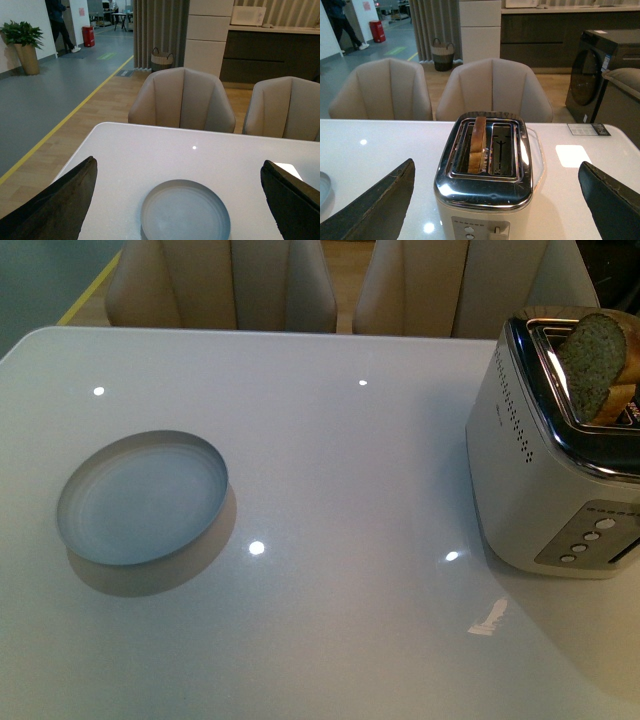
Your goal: Left arm holds plate, right arm toasts bread
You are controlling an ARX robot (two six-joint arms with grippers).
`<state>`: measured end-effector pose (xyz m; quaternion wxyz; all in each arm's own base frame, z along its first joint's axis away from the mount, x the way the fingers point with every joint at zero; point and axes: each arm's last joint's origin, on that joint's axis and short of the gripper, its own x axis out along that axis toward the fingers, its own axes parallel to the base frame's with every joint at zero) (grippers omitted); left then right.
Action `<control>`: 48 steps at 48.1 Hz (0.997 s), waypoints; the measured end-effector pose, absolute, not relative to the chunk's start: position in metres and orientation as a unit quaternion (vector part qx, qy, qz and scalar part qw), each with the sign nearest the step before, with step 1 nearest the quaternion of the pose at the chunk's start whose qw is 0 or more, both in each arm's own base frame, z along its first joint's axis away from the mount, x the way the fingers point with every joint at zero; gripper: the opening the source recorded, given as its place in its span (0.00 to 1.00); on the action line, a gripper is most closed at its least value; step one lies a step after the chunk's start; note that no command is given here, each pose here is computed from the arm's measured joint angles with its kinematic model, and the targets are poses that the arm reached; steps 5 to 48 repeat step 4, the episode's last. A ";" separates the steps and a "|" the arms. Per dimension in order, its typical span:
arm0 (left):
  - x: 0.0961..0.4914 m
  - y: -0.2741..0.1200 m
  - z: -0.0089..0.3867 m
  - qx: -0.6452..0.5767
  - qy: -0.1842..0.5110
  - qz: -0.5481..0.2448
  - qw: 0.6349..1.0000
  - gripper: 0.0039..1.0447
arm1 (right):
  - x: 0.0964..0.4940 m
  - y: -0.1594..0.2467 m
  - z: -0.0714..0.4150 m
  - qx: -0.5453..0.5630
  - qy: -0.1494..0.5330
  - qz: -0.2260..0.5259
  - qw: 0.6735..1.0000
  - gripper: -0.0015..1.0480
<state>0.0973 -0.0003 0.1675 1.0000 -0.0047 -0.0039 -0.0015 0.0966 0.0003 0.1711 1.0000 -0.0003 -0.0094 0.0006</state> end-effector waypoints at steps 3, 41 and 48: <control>0.097 0.000 0.168 -0.005 -0.004 -0.002 1.000 0.93 | 0.097 0.000 0.171 0.000 -0.009 0.001 1.000 0.91; 0.097 0.000 0.168 -0.005 -0.004 -0.002 1.000 0.93 | 0.097 0.000 0.171 0.000 -0.009 0.001 1.000 0.91; 0.097 0.000 0.168 -0.005 -0.004 -0.002 1.000 0.93 | 0.097 0.000 0.171 0.000 -0.009 0.001 1.000 0.91</control>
